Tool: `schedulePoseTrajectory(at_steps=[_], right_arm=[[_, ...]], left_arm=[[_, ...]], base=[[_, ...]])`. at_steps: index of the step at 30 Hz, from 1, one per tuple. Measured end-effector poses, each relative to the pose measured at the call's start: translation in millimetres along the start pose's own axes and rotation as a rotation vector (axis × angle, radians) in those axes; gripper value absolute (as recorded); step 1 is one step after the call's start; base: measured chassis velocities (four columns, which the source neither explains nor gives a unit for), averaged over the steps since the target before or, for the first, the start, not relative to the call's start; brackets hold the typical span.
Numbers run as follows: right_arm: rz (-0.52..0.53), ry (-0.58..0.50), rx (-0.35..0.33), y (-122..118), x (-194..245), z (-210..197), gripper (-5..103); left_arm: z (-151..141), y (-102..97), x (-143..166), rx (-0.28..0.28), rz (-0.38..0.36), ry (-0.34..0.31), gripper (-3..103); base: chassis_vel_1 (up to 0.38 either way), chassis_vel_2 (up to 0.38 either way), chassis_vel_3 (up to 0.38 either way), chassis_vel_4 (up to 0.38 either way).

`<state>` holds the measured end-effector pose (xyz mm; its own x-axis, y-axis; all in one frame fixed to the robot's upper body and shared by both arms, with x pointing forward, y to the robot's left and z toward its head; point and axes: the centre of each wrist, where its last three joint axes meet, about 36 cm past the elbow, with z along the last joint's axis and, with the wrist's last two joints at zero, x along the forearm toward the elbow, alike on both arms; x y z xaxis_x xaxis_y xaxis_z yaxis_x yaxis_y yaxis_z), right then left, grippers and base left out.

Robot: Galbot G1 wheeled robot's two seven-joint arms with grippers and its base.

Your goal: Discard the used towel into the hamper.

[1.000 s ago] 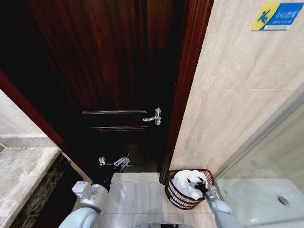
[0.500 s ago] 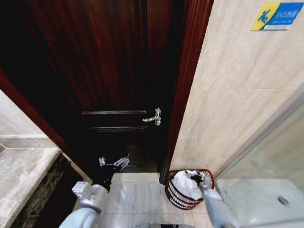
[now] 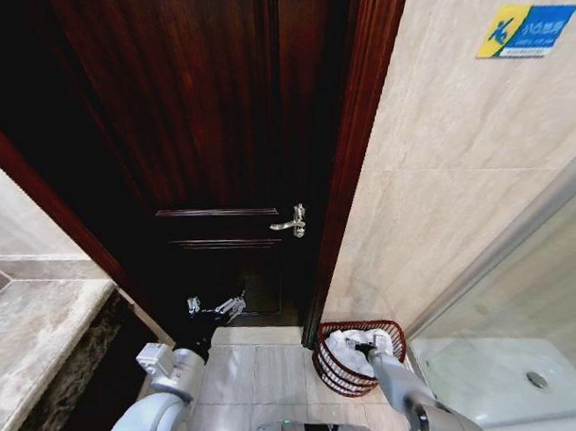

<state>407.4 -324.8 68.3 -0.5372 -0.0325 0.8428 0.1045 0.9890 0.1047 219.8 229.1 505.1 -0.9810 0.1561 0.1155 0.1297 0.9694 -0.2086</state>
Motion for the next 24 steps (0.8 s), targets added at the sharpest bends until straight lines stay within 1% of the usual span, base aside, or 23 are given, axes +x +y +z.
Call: schedulePoseTrajectory(at_steps=[5, 7, 8, 9, 10, 13, 14, 18, 19, 21, 24], right_arm=[[-0.012, 0.013, -0.022, -2, 0, -3, 100], [-0.024, -0.014, -0.043, -2, 1, -9, 100], [-0.031, -0.041, -0.037, -2, 2, -11, 100], [-0.031, -0.041, -0.037, -2, 2, -11, 100], [-0.036, -0.077, -0.021, -3, 3, -12, 100], [-0.036, -0.214, 0.065, -7, 13, -12, 100], [-0.036, -0.214, 0.065, -7, 13, -12, 100], [-0.035, -0.323, 0.150, -15, 50, -1, 100], [-0.035, -0.323, 0.150, -15, 50, -1, 100], [-0.035, -0.367, 0.165, -15, 70, 9, 100], [-0.030, -0.380, 0.167, -17, 81, 18, 100]], left_arm=[[0, 0.0, 0, 0.000, 0.000, 0.000, 99], [0, 0.0, 0, 0.000, 0.000, 0.000, 99], [0, 0.0, 0, 0.000, 0.000, 0.000, 99], [0, 0.0, 0, 0.000, 0.000, 0.000, 99], [0, 0.0, 0, 0.000, 0.000, 0.000, 99], [0, 0.0, 0, 0.000, 0.000, 0.000, 99], [0, 0.0, 0, 0.000, 0.000, 0.000, 99], [0, 0.0, 0, 0.000, 0.000, 0.000, 99], [0, 0.0, 0, 0.000, 0.000, 0.000, 99], [0, 0.0, 0, 0.000, 0.000, 0.000, 99], [0, 0.0, 0, 0.000, 0.000, 0.000, 99]], base=[[0.000, 0.000, 0.000, 0.000], [0.000, 0.000, 0.000, 0.000], [0.000, 0.000, 0.000, 0.000], [0.000, 0.000, 0.000, 0.000], [0.000, 0.000, 0.000, 0.000], [0.000, 0.000, 0.000, 0.000], [0.000, 0.000, 0.000, 0.000], [0.000, 0.000, 0.000, 0.000], [0.000, 0.000, 0.000, 0.000], [0.000, 0.000, 0.000, 0.000], [0.000, 0.000, 0.000, 0.000]])
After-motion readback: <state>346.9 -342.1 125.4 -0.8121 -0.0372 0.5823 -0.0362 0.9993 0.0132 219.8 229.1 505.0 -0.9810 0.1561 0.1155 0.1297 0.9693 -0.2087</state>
